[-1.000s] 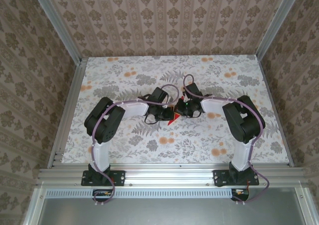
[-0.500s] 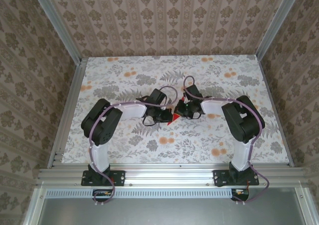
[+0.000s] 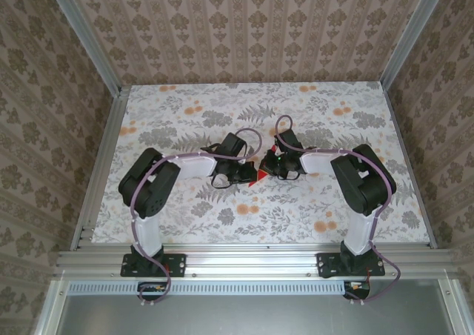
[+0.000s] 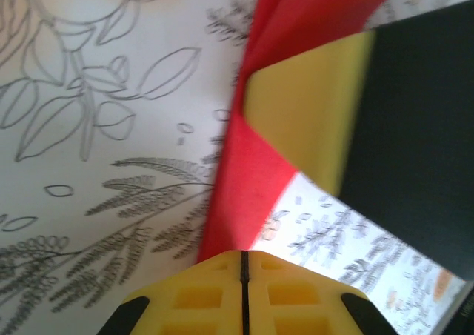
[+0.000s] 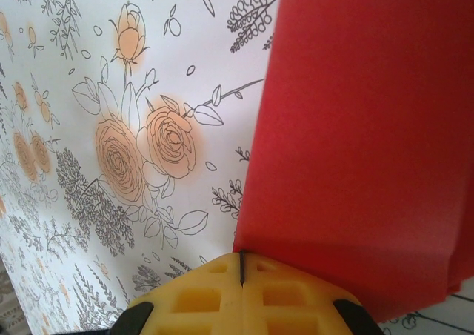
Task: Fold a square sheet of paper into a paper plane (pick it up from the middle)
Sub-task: Fold the wing for the fifth time at the center of the table.
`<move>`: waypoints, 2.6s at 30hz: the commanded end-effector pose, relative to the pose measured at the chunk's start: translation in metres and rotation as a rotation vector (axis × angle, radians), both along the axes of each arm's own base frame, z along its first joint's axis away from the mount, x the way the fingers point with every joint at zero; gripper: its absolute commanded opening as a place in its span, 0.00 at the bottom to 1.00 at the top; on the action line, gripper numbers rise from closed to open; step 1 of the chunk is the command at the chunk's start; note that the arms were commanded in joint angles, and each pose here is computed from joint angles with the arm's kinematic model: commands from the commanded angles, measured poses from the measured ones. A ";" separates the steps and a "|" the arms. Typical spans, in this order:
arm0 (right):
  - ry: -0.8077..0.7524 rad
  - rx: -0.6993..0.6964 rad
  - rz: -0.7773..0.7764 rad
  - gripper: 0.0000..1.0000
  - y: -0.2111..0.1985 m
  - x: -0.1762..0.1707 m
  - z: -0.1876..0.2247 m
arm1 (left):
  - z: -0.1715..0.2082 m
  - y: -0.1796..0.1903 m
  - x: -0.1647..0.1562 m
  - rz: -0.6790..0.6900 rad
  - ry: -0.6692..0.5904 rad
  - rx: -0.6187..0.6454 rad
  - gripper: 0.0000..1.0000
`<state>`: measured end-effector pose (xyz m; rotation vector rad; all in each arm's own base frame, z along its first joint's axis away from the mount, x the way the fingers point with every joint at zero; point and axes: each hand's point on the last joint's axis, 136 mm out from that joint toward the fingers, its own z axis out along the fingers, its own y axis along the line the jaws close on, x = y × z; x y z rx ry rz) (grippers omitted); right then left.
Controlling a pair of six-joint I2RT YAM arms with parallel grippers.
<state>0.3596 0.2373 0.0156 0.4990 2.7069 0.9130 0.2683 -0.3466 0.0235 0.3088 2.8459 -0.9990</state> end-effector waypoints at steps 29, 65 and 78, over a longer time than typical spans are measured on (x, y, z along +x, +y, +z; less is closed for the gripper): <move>0.052 -0.138 0.008 0.05 -0.045 0.015 -0.017 | -0.042 0.033 -0.024 -0.020 0.103 0.164 0.00; 0.033 -0.044 0.075 0.06 -0.020 -0.001 0.000 | 0.000 -0.017 0.002 -0.043 0.027 -0.013 0.10; 0.013 0.030 0.084 0.06 0.001 -0.009 0.026 | -0.031 0.003 -0.008 -0.036 0.068 0.109 0.00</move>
